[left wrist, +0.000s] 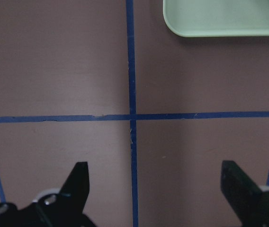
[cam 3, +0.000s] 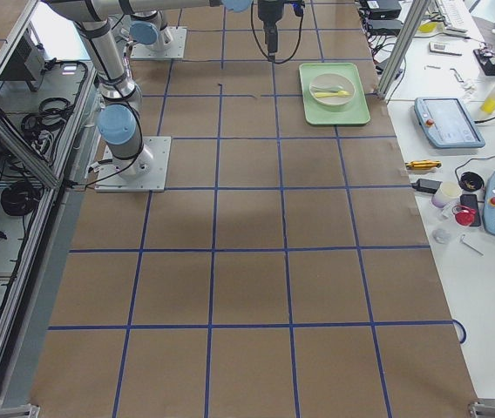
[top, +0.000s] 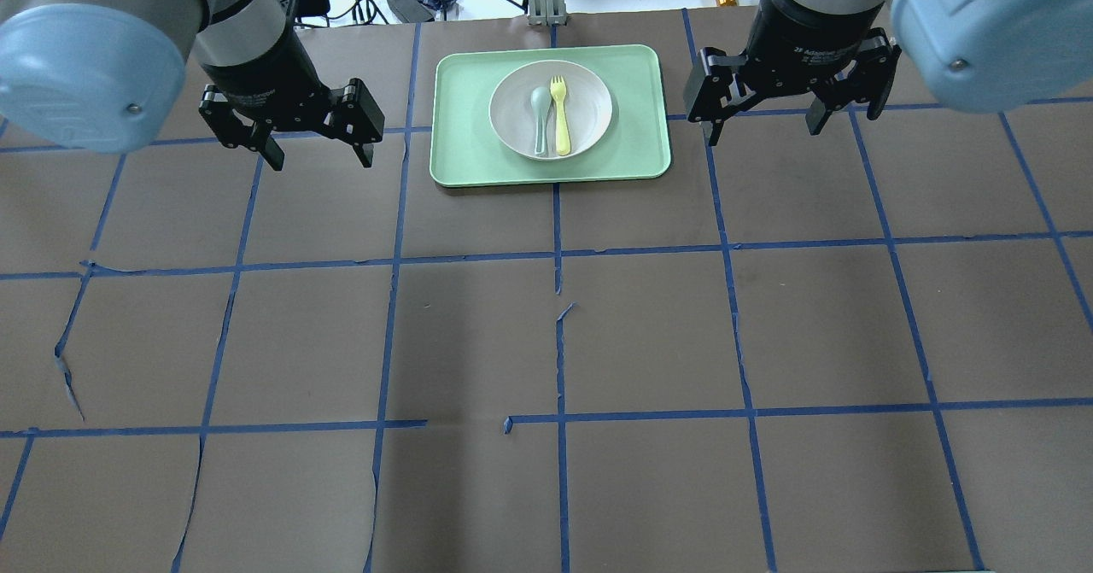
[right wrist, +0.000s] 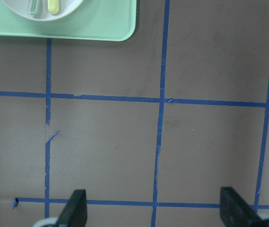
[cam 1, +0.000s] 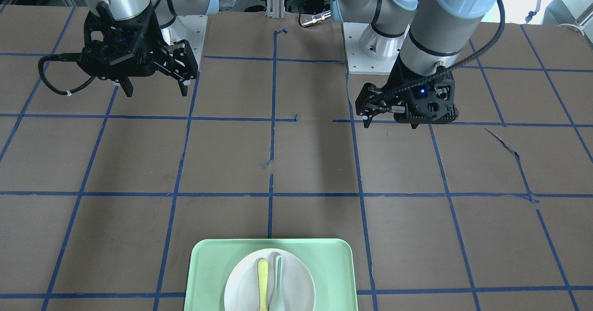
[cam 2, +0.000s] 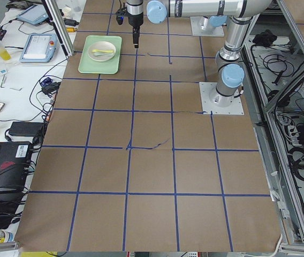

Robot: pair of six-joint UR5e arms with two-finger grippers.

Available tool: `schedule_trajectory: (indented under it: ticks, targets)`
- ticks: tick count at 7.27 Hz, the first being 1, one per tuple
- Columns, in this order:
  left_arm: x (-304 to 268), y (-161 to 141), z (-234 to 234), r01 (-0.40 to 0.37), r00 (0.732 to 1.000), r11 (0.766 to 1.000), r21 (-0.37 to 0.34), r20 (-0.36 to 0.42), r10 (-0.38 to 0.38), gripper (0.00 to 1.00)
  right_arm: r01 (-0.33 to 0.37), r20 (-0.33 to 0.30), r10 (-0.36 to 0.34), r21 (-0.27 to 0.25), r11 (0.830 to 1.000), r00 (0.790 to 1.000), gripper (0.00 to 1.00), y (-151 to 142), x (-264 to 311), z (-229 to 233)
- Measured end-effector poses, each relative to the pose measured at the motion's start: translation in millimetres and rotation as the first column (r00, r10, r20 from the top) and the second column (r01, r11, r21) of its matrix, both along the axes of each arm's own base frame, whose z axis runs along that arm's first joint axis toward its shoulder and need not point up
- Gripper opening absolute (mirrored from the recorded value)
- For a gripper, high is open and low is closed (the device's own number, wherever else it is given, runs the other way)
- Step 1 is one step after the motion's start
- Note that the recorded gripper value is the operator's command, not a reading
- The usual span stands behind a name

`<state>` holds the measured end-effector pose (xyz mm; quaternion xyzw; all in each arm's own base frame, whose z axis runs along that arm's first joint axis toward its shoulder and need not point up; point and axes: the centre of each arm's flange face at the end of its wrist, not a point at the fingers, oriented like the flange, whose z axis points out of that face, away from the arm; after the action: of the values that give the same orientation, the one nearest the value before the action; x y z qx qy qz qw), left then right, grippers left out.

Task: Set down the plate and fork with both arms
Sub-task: 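Raise the left gripper and draw it back from the tray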

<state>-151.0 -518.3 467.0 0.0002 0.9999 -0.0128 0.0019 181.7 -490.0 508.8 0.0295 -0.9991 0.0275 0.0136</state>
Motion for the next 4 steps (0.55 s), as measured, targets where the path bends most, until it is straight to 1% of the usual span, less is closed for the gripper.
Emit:
schedule_trajectory:
  ticks: [1, 4]
  targets:
    - [-0.8, 6.9, 11.4, -0.005, 1.000, 1.000, -0.016, -0.003, 0.005, 1.00, 0.000, 0.000, 0.000, 0.000, 1.000, 1.000, 1.00, 0.0, 0.0, 0.0]
    - [-4.2, 18.1, 23.5, -0.026, 1.000, 0.999, -0.034, -0.008, 0.026, 1.00, 0.000, -0.003, 0.000, 0.001, 1.000, 1.000, 1.00, 0.1, -0.3, -0.2]
